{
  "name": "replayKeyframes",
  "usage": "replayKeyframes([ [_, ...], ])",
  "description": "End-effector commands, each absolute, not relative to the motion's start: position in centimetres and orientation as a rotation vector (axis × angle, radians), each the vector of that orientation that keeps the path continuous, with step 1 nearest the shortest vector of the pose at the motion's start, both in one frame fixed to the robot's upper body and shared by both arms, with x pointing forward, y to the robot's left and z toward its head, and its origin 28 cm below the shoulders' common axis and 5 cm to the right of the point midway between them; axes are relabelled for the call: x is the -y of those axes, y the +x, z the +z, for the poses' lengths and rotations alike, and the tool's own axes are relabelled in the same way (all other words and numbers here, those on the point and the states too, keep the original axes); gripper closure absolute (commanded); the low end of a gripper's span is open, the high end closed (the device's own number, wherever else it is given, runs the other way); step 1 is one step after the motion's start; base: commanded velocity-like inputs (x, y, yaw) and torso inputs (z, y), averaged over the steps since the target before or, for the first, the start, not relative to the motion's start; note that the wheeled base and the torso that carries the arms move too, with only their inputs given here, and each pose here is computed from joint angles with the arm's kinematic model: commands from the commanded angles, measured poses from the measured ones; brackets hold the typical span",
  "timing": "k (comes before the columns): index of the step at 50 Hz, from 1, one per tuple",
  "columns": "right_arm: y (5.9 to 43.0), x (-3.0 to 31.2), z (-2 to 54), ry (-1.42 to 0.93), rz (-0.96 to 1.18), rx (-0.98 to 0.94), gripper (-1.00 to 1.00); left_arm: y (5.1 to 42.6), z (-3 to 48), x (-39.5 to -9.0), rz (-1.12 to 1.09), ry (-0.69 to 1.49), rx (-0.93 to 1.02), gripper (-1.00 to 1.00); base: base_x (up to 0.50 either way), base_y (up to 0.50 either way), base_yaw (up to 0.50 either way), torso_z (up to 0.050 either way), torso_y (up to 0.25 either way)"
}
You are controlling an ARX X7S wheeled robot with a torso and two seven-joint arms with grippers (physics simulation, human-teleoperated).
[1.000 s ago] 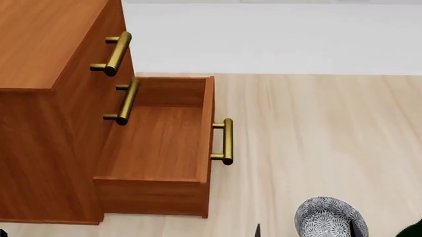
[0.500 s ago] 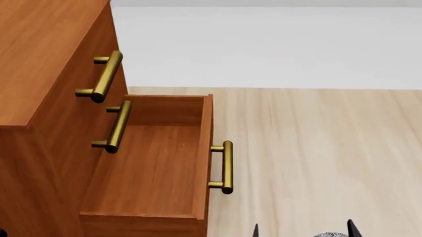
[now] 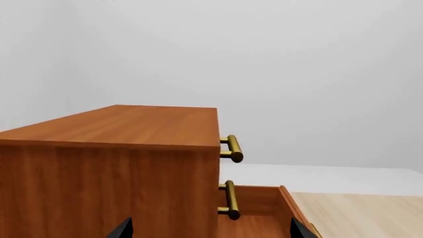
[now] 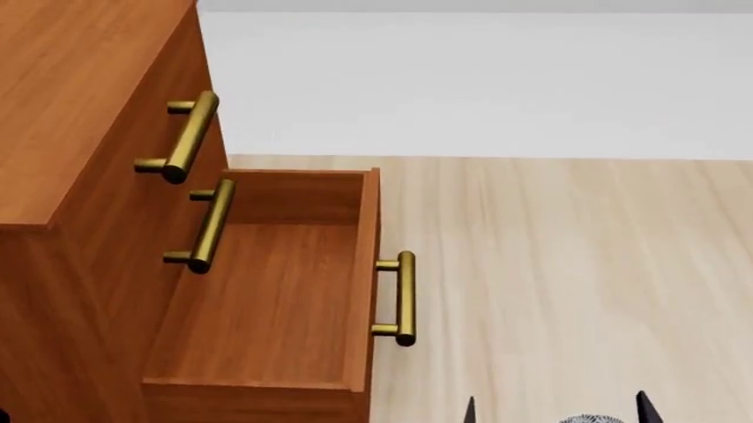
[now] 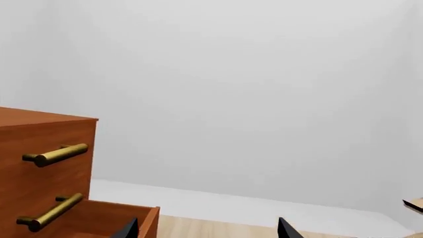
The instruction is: Put the wine bottle in the bottom drawer of the cabinet.
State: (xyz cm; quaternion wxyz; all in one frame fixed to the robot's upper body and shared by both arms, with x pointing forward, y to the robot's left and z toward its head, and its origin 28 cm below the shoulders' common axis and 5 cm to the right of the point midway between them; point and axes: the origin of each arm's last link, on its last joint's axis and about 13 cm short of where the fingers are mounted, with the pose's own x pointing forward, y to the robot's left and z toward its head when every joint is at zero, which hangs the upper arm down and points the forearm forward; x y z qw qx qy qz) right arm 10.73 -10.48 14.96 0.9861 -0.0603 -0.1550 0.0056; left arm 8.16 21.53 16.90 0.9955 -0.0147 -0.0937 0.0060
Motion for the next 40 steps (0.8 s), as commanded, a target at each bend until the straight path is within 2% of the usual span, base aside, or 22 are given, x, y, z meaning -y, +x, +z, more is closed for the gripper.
replayKeyframes([
  [1, 10.8, 11.3, 15.3, -0.141, -0.055, 0.316, -1.0, 8.2, 16.9, -21.5, 0.015, -0.026, 0.19, -1.0, 0.0, 0.0, 0.0, 0.0, 0.0],
  [40, 11.7, 16.8, 15.6, -0.205, -0.348, 0.283, -1.0, 8.4, 16.3, -21.2, 0.007, -0.028, 0.179, -1.0, 0.0, 0.0, 0.0, 0.0, 0.0],
])
